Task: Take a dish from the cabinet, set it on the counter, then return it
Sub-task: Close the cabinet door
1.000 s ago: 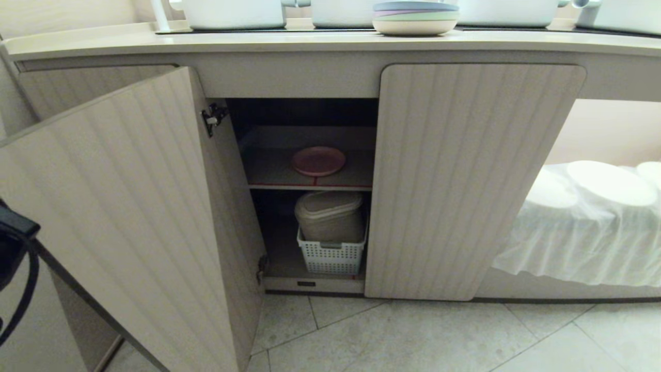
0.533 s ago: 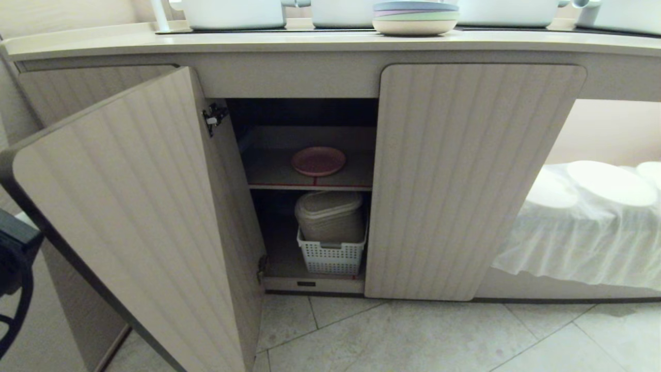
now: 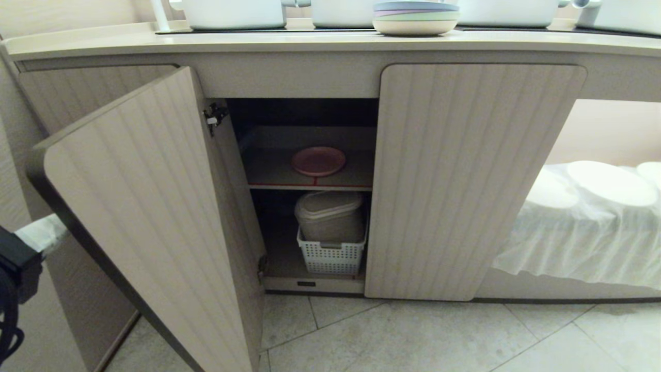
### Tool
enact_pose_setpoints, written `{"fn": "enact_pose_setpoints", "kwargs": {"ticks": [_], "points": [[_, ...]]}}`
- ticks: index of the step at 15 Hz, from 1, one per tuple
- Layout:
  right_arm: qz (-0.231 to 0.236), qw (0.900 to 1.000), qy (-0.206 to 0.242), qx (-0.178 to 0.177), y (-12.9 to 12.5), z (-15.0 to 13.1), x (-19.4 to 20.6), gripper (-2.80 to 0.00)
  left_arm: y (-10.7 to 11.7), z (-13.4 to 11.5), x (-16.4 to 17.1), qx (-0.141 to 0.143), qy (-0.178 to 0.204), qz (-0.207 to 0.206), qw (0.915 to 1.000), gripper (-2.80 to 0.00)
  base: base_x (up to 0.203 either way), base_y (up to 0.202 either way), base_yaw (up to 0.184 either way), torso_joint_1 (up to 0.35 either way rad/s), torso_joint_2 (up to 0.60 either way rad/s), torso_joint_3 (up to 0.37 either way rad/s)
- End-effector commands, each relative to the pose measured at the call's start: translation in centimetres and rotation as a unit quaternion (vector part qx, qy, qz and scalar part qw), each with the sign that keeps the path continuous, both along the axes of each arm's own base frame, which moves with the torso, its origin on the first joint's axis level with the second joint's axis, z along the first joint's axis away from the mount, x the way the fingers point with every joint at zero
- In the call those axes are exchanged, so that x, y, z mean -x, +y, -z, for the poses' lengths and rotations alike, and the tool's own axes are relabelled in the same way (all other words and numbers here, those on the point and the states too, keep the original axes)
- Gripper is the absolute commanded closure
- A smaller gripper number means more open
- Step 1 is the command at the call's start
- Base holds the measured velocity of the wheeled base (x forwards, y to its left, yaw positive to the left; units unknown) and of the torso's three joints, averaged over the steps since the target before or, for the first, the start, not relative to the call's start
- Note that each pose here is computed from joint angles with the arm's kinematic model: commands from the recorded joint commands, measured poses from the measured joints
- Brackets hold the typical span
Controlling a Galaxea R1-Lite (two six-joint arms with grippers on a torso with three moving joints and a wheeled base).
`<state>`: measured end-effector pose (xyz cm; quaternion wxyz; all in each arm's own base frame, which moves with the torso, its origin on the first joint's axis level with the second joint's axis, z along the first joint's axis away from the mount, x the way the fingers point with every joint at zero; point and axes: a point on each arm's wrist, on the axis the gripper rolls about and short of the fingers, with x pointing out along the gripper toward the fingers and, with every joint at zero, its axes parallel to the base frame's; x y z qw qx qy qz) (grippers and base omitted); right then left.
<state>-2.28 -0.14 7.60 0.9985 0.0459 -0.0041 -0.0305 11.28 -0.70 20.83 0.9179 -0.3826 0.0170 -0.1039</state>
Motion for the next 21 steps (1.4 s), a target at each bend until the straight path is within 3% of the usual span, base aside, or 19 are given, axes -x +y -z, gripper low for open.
{"fn": "enact_pose_setpoints", "kwargs": {"ticks": [1, 11, 21], "points": [[0.000, 1.000, 0.000, 0.000, 0.0, 0.0, 0.0, 0.00, -0.2, 0.1, -0.6, 0.000, 0.007, 0.010, 0.9999, 0.00, 0.000, 0.000, 0.000, 0.000, 0.00, 0.000], [0.000, 1.000, 0.000, 0.000, 0.0, 0.0, 0.0, 0.00, -2.9, -0.5, -3.3, -0.009, 0.022, 0.094, 0.9953, 0.00, 0.000, 0.000, 0.000, 0.000, 0.00, 0.000], [0.000, 1.000, 0.000, 0.000, 0.0, 0.0, 0.0, 0.00, -6.4, -0.2, -10.1, -0.025, 0.021, 0.135, 0.9904, 0.00, 0.000, 0.000, 0.000, 0.000, 0.00, 0.000]]}}
